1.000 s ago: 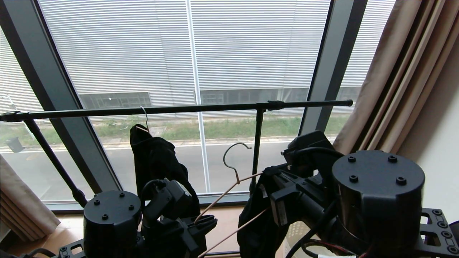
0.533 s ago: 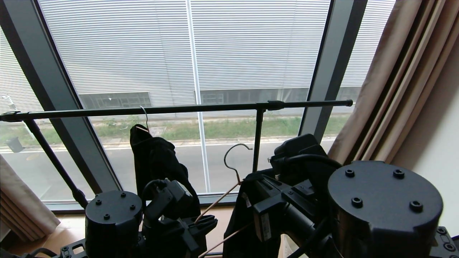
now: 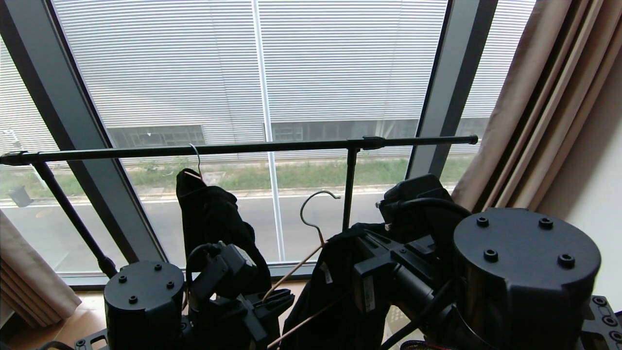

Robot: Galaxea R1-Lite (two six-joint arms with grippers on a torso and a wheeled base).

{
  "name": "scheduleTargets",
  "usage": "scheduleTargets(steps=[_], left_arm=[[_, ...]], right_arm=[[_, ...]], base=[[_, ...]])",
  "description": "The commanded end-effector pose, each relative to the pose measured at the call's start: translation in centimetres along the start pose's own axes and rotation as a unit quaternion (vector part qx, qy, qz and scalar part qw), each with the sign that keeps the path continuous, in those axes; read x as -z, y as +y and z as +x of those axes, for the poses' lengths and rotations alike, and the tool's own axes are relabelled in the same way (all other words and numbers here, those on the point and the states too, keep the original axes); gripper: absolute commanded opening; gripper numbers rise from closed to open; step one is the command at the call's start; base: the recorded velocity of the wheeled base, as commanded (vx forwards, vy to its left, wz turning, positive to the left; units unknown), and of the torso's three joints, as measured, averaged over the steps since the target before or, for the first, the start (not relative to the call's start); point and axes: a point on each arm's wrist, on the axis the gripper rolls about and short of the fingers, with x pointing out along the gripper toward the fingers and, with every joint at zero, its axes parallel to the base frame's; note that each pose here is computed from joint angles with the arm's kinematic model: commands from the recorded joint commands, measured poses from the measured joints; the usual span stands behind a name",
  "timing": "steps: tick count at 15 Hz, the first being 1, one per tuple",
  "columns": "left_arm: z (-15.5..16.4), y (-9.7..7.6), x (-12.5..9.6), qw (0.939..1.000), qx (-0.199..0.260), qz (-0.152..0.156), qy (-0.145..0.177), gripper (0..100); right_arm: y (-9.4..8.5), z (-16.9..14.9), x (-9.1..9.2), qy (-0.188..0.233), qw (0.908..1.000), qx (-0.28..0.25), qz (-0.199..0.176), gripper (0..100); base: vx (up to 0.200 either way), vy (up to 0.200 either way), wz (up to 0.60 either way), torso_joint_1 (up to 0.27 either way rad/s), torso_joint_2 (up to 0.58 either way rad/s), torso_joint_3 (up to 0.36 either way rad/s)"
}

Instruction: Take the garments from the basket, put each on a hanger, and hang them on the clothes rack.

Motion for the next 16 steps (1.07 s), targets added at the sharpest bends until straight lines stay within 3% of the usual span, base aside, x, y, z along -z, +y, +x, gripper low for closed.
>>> scheduleTargets(steps=[1,16], left_arm=[[-0.03,-0.06,-0.05,1.0000,0.001,0.002,-0.001,0],[-0.37,-0.12,0.15,0.9999,0.001,0.003,-0.010,0]], right_arm=[[-0.34,0.19,-0.14,-0.001,1.0000,0.006,0.003,0],[-0.43,0.34,0.02,-0.004,0.9999,0.010,0.003,0]], base=[[0.000,0.000,0.00,0.000,0.00,0.000],[0.000,0.000,0.00,0.000,0.00,0.000]])
